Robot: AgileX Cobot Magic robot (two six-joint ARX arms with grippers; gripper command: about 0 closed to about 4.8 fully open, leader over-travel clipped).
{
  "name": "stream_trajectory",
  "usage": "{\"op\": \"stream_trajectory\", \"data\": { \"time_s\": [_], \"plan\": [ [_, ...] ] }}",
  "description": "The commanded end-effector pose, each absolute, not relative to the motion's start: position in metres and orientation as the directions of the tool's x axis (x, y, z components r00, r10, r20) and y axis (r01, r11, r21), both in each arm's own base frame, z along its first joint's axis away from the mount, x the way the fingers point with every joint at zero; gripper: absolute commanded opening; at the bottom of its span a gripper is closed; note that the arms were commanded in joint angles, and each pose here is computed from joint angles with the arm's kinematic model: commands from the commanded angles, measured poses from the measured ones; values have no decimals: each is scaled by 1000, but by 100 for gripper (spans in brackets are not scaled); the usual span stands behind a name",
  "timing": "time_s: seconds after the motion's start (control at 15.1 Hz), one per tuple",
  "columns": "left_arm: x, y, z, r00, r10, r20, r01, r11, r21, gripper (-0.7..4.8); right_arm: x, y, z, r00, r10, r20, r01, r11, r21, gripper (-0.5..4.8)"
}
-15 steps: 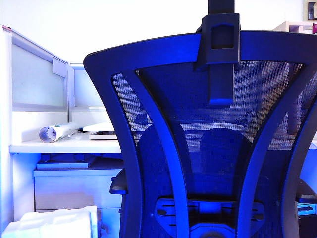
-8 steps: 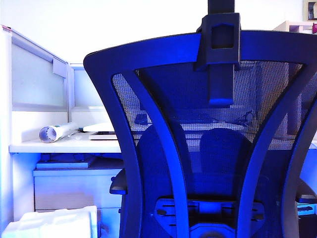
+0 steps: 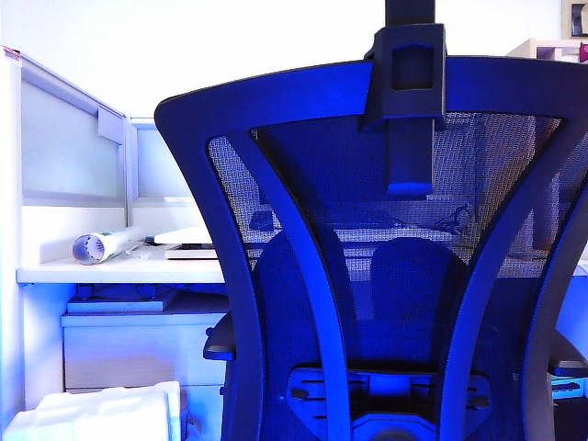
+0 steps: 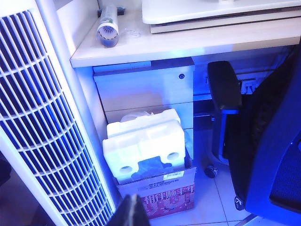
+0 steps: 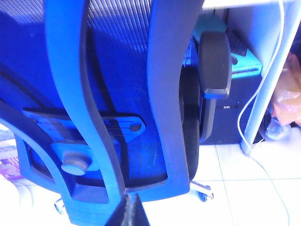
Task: Pull out the black chair under the table.
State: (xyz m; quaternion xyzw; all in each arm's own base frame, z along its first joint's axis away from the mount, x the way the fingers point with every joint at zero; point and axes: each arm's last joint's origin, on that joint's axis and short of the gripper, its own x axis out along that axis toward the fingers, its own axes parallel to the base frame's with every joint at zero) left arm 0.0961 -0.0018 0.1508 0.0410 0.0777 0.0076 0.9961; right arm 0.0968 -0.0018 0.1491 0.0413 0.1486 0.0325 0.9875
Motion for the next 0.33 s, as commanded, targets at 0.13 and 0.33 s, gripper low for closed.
{"op": "stream_trajectory", "data": {
  "time_s": [0.13, 0.33],
  "plan": [
    [96, -2, 148, 984, 30, -177, -14, 996, 87, -4, 97, -2, 143, 948, 75, -310, -51, 995, 86, -6],
    [96, -2, 148, 984, 30, -177, -14, 996, 87, -4, 97, -2, 144, 948, 78, -309, -53, 995, 87, -5]
  ]
}}
